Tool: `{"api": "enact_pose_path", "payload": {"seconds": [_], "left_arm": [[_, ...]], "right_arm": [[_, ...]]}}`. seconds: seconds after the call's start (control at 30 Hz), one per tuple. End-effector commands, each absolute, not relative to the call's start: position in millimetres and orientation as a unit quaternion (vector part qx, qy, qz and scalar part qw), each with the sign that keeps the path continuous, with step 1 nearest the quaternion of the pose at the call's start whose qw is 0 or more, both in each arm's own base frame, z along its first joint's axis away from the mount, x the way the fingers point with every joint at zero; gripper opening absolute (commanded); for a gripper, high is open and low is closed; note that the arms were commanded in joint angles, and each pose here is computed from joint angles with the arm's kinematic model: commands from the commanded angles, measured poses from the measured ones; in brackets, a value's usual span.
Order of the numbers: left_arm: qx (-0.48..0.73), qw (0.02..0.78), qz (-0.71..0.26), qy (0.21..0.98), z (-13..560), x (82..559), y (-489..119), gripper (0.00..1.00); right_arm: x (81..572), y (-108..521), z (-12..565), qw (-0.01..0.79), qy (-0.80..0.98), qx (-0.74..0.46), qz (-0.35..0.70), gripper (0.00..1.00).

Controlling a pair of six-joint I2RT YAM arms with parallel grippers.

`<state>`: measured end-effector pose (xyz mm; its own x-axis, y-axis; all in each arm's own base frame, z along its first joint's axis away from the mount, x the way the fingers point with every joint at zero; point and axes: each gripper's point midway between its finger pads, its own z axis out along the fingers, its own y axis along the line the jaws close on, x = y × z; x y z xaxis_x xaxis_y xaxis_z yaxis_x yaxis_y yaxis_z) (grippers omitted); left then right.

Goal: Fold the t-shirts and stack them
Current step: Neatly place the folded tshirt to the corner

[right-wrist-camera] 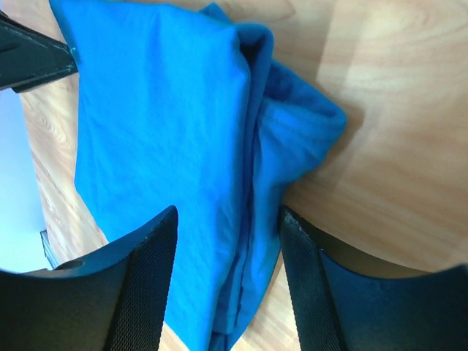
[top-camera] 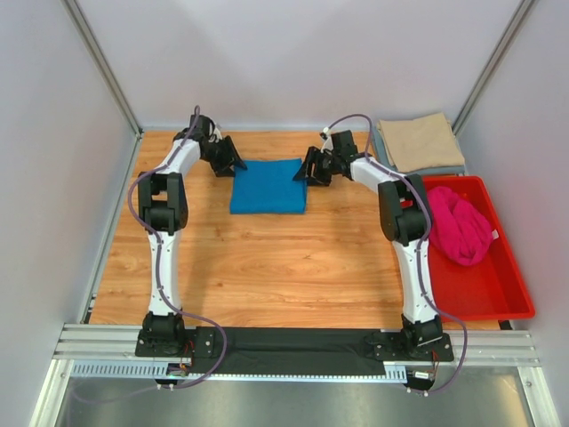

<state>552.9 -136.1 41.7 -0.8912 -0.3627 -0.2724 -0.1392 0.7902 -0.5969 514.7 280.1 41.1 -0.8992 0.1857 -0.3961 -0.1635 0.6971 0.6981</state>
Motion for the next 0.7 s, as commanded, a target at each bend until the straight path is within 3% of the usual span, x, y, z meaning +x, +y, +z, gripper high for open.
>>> {"api": "enact_pose_path", "payload": {"seconds": [0.0, 0.3, 0.37, 0.47, 0.67], "left_arm": [[-0.121, 0.218, -0.315, 0.916, 100.4, 544.4, -136.0, 0.6], [-0.111, 0.209, -0.295, 0.926, 150.5, 467.4, -136.7, 0.6], [-0.105, 0.209, -0.301, 0.924, 152.7, 461.0, -145.3, 0.6], [-0.096, 0.187, -0.339, 0.917, 147.8, 452.5, -164.5, 0.6], [-0.1, 0.154, -0.343, 0.921, 107.3, 438.0, -172.8, 0.59]], "right_arm": [[491.4, 268.4, 37.6, 0.192, 0.912, 0.003, 0.362, 0.6], [451.5, 250.8, 121.5, 0.167, 0.924, 0.016, 0.344, 0.58], [448.2, 263.9, 141.9, 0.166, 0.909, 0.007, 0.382, 0.37], [451.8, 281.5, 149.8, 0.159, 0.893, -0.007, 0.421, 0.18], [451.8, 325.1, 140.0, 0.119, 0.854, -0.048, 0.504, 0.16]]}}
